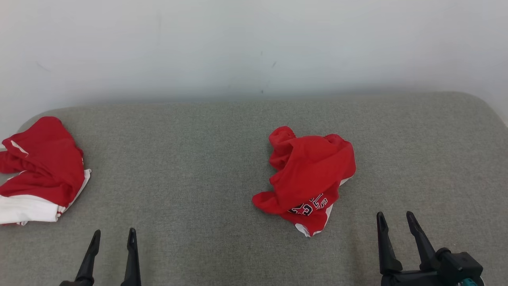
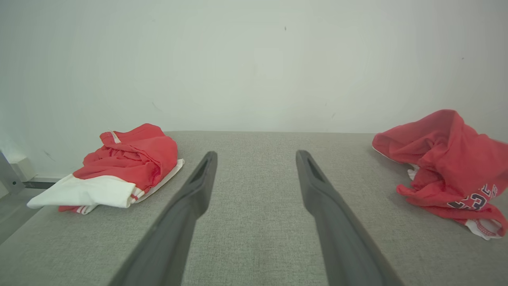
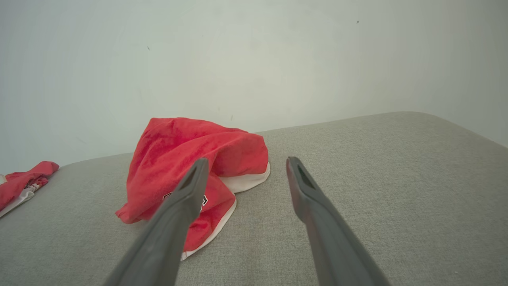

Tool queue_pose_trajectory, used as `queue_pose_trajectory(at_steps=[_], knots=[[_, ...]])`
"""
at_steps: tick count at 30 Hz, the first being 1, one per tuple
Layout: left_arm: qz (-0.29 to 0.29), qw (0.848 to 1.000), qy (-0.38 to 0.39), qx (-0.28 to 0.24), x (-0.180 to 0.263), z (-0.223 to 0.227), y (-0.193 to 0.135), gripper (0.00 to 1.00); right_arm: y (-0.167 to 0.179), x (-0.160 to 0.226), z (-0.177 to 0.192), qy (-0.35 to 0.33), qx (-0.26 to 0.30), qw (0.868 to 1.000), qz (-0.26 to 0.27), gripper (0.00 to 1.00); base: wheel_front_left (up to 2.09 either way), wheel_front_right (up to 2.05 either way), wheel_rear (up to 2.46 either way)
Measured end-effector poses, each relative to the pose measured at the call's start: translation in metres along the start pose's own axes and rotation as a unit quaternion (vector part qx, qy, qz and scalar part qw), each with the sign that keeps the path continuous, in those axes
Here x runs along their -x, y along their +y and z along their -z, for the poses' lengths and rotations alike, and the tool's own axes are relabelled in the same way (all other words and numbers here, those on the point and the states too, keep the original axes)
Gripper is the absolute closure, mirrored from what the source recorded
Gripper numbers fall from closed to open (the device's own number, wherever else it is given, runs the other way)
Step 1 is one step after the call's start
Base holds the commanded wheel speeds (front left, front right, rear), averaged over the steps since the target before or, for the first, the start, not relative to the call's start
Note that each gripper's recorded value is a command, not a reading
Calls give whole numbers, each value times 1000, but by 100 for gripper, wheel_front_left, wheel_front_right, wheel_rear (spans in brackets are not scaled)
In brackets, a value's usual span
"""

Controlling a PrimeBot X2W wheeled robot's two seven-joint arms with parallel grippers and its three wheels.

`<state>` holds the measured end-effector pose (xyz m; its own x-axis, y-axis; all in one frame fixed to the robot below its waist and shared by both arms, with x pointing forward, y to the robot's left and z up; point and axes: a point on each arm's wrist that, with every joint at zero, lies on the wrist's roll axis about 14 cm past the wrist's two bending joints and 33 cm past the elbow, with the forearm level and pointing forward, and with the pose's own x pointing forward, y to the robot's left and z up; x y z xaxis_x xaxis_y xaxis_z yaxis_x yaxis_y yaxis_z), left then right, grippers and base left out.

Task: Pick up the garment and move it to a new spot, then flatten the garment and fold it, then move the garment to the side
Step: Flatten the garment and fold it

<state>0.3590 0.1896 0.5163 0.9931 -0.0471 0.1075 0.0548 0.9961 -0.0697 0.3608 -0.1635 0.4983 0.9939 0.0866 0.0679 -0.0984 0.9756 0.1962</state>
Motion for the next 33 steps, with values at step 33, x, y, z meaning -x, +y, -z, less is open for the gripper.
queue_pose_trajectory(at_steps=[33], knots=[[347,931,110,35,-42,76,-230,0,-61,1,7,12,-14,995,98,0,0,0,0]])
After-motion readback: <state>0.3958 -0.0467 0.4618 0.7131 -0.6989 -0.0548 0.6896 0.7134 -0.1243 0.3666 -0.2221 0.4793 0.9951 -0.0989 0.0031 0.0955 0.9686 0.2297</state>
